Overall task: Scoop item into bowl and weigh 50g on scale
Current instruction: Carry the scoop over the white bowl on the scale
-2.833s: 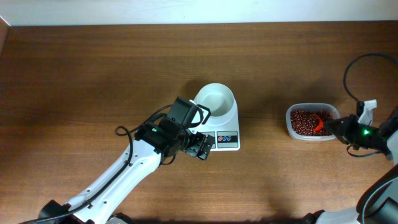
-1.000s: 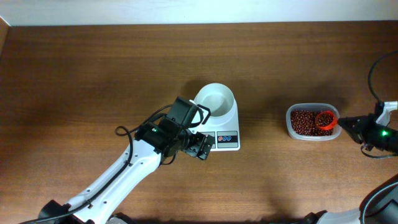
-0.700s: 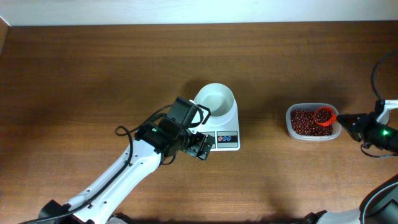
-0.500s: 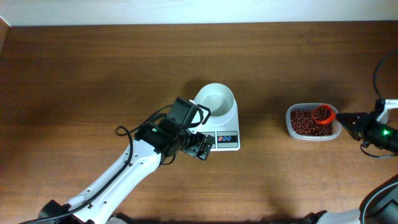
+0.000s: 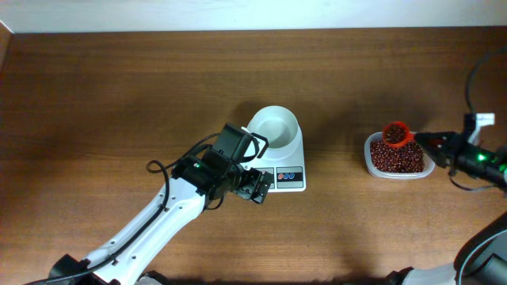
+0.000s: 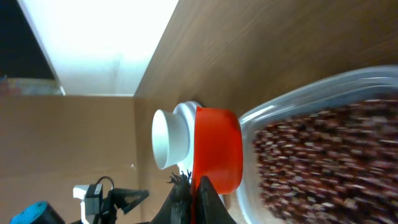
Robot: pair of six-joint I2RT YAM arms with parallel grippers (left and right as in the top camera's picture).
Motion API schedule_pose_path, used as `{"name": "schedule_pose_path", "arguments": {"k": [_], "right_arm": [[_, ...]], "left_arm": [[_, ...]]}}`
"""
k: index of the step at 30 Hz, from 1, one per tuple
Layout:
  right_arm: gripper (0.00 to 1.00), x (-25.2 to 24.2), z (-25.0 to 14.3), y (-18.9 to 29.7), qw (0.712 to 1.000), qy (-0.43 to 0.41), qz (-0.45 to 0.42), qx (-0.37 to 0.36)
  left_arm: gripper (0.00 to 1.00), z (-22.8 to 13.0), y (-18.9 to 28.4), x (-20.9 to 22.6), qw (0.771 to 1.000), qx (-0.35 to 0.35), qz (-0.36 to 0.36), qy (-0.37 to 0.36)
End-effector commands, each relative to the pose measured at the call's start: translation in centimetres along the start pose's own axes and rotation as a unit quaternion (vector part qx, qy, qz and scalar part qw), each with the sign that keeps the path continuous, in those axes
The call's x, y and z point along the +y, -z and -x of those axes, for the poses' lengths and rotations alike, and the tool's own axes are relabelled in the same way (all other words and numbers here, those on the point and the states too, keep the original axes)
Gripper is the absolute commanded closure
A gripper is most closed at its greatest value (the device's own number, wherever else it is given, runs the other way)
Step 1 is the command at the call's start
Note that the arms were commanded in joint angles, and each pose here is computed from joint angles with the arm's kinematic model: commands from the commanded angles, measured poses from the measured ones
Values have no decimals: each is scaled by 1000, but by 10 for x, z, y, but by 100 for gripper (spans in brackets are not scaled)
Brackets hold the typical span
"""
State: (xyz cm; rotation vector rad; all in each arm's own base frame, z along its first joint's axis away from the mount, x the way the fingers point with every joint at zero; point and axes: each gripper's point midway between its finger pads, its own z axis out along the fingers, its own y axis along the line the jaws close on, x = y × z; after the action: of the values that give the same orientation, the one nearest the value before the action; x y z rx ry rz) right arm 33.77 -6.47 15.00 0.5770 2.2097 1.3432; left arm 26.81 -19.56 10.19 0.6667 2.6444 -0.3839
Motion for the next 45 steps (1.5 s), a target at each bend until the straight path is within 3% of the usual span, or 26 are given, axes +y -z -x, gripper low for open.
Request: {"name": "schedule_pose_path", "arguments": {"k": [1,16,23,32,34,45], "right_arm": [[96,24,-2,-18,999,9,39,24],[96,109,-34,-128,986,47,94,127],[96,116,-66,-171,985,77,40,146],[96,106,-87,-211,965,229,-45,122],[96,112,-96,-217,951,278,-36,129],[96,142,-84,-217,922,370,-12,115]], "left_arm": [[1,-3,-2,2,1000,3,3,-6],[1,-3,-2,2,1000,3,3,-6],[1,-3,-2,2,1000,3,3,-6],[1,-3,-2,2,1000,3,3,-6],[1,-3,-2,2,1000,3,3,-6],[1,-3,-2,2,1000,3,3,-6]]}}
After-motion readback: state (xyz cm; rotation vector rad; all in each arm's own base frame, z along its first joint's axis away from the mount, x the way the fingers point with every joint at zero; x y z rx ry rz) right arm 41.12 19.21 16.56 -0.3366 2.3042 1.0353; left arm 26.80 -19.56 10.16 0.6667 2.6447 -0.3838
